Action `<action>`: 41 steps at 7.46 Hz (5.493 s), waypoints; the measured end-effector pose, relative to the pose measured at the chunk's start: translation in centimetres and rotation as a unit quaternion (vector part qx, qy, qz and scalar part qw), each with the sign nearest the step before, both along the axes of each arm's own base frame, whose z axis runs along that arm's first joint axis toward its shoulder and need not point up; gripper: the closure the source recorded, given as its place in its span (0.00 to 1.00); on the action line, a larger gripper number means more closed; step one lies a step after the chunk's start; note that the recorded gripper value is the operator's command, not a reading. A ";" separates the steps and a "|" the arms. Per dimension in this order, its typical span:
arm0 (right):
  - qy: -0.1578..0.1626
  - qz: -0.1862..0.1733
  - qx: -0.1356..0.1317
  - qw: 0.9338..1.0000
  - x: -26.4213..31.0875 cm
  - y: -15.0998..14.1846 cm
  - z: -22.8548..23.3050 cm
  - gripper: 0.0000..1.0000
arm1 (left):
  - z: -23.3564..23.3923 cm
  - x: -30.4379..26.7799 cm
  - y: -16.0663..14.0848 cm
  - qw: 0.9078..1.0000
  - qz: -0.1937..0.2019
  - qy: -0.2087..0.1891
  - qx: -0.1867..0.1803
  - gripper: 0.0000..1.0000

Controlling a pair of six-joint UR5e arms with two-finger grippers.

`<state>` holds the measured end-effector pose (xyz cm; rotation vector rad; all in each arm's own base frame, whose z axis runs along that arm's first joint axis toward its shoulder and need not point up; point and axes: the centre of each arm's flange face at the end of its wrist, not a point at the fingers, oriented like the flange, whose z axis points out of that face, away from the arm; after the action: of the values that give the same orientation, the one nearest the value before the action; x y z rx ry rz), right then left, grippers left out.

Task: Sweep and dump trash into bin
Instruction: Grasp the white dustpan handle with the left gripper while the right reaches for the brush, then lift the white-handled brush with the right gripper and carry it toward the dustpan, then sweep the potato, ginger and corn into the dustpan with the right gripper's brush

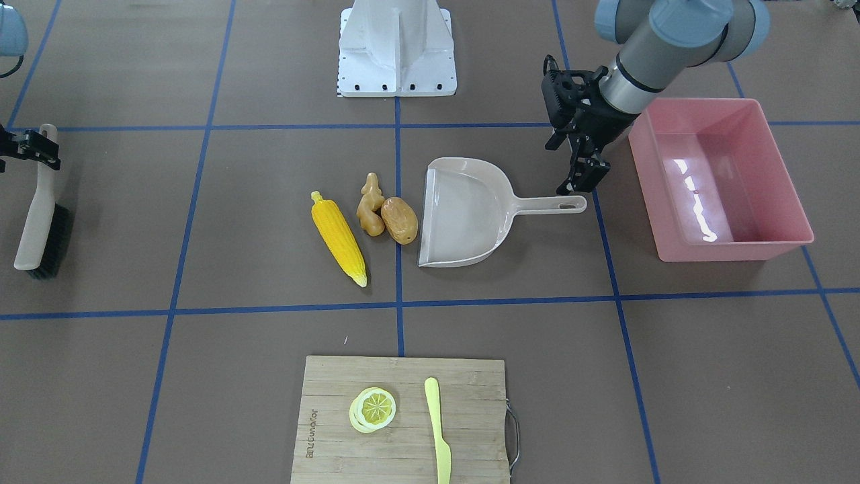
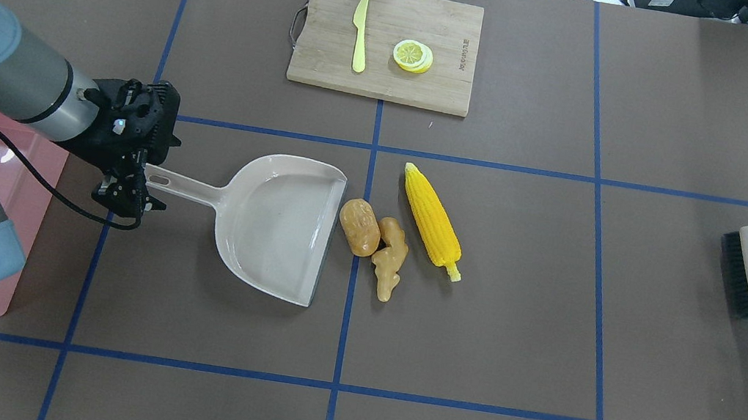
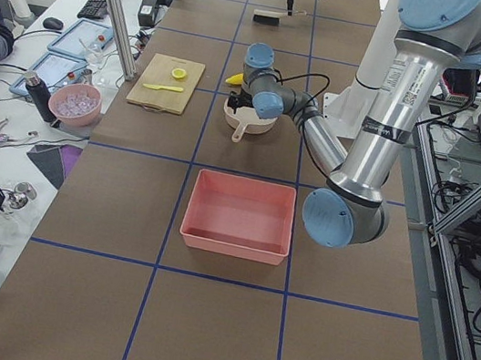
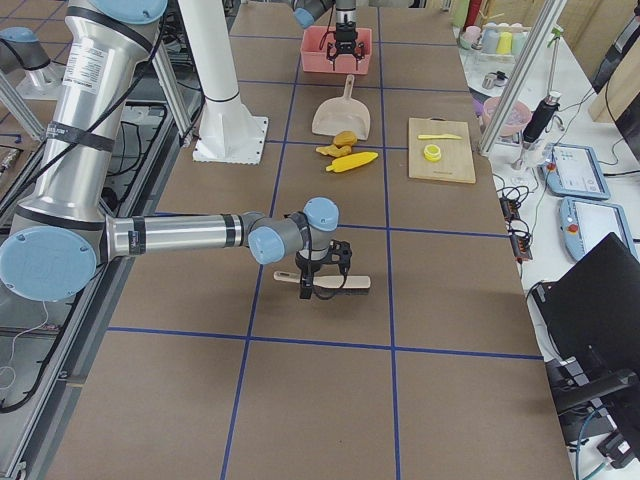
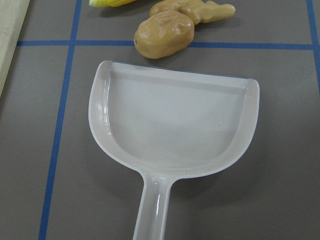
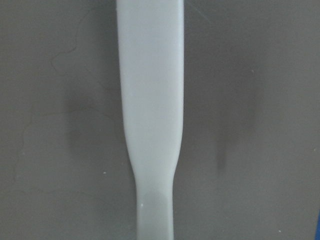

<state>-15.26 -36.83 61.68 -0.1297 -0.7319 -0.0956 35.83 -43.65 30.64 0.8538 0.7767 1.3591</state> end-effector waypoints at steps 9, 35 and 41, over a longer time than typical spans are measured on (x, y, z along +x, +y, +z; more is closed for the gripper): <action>0.003 -0.028 -0.021 0.999 -2.8 2.6 0.0 0.47 | 5.9 5.0 -3.0 1.000 0.011 0.003 0.002 0.07; 0.014 -0.042 -0.009 0.999 -29.4 5.0 -30.7 1.00 | 7.0 6.2 -1.7 0.999 0.034 0.006 0.021 0.03; 0.009 -0.037 -0.017 0.999 -34.9 4.8 -33.0 1.00 | 7.4 5.9 -1.4 0.999 0.031 0.008 0.020 0.03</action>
<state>-50.12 -32.03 28.64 -0.1899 -0.7116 -0.1517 41.76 -45.02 38.05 0.8778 0.7964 1.4291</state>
